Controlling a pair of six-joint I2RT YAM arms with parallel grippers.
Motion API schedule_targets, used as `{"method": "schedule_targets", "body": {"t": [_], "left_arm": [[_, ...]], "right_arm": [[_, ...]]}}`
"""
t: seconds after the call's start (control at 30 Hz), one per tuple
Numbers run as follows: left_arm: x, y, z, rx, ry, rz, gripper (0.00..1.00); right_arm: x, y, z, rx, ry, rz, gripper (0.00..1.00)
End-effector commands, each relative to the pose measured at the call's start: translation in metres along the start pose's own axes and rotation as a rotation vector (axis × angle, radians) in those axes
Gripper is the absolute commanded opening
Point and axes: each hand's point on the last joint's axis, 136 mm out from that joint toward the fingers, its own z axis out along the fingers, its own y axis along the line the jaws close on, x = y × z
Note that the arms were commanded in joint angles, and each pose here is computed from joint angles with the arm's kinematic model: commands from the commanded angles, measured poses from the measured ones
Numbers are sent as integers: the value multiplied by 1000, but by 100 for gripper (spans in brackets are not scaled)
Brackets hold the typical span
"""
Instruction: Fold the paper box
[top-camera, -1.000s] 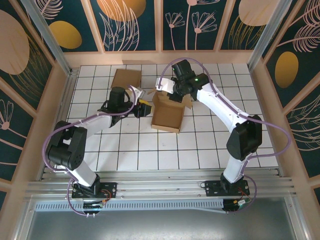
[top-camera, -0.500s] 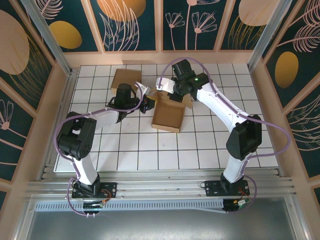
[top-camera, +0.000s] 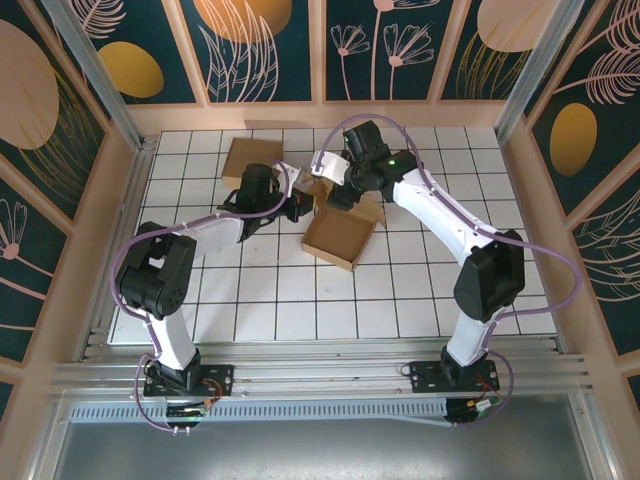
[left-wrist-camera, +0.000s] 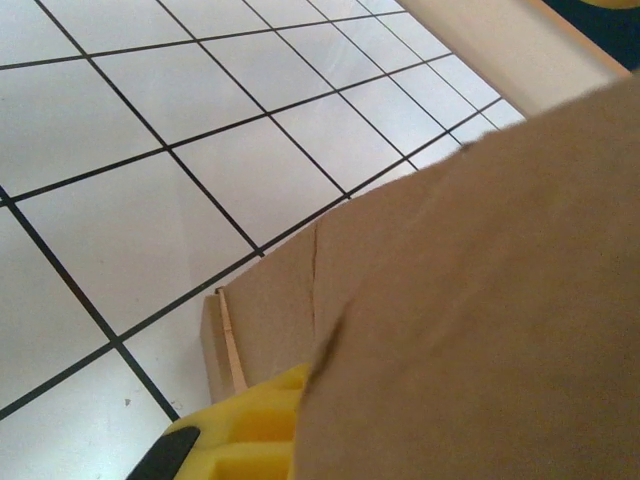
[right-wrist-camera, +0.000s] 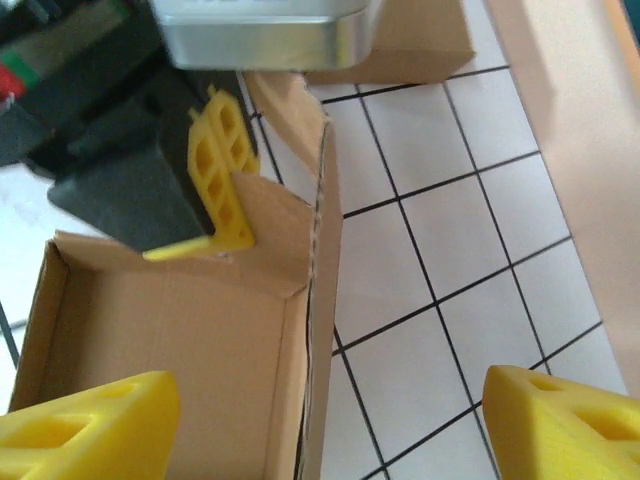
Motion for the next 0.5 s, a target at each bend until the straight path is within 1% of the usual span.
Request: {"method": "schedule_targets", "body": {"t": [0.0,0.13,0.27,0.37,0.47], "left_arm": [[1,2,1,-28,42,-8,6],[-4,2,-1,-47,43,-2,6],[-4,3,-2,-75,48,9,6],[-7,-1,-3,-80,45,10,6],[-9,-6,-4,-80,42,17,6]], "right_arm": [[-34,-20,-49,130,-201,202,84],[-23,-21,-89,236,-312,402,89],[8,-5,-124,274,-436,644,91],[28,25,-132,224,-486,722,90],[49,45,-125,193,-459,754,90]]}}
